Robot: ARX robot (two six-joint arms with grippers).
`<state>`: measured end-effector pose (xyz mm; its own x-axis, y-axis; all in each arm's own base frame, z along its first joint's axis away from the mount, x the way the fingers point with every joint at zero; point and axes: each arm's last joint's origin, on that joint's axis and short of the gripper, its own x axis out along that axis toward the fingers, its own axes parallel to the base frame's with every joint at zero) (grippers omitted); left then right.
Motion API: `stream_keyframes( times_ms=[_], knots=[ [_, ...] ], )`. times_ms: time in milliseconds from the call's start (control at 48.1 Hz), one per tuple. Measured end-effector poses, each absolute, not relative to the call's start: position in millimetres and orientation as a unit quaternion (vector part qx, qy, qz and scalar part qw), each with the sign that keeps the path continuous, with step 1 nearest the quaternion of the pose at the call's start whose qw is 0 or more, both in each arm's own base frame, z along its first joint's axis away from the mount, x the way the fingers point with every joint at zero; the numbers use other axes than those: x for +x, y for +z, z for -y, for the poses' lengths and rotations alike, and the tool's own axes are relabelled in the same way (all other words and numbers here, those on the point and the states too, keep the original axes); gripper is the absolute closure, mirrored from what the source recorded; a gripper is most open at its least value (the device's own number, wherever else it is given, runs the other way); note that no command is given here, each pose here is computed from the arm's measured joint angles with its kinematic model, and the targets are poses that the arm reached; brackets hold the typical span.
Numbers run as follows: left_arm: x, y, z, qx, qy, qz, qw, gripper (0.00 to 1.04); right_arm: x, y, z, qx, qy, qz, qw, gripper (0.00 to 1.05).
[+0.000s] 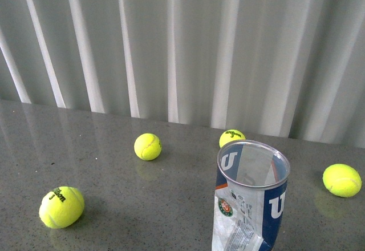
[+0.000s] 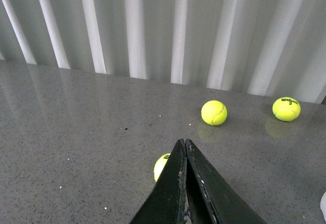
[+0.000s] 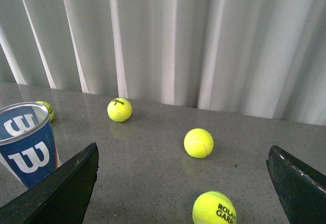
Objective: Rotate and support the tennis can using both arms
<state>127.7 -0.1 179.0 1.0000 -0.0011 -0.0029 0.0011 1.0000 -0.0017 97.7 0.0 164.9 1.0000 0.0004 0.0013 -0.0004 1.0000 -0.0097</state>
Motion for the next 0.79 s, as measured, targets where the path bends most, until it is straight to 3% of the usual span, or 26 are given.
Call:
stream_keyframes(
  times_ms=[790],
  knots=[
    [110, 175, 0, -0.001, 0.000, 0.014, 1.000, 1.01, 98, 165, 0, -0.005, 0.000, 0.001, 1.000, 0.07]
  ],
)
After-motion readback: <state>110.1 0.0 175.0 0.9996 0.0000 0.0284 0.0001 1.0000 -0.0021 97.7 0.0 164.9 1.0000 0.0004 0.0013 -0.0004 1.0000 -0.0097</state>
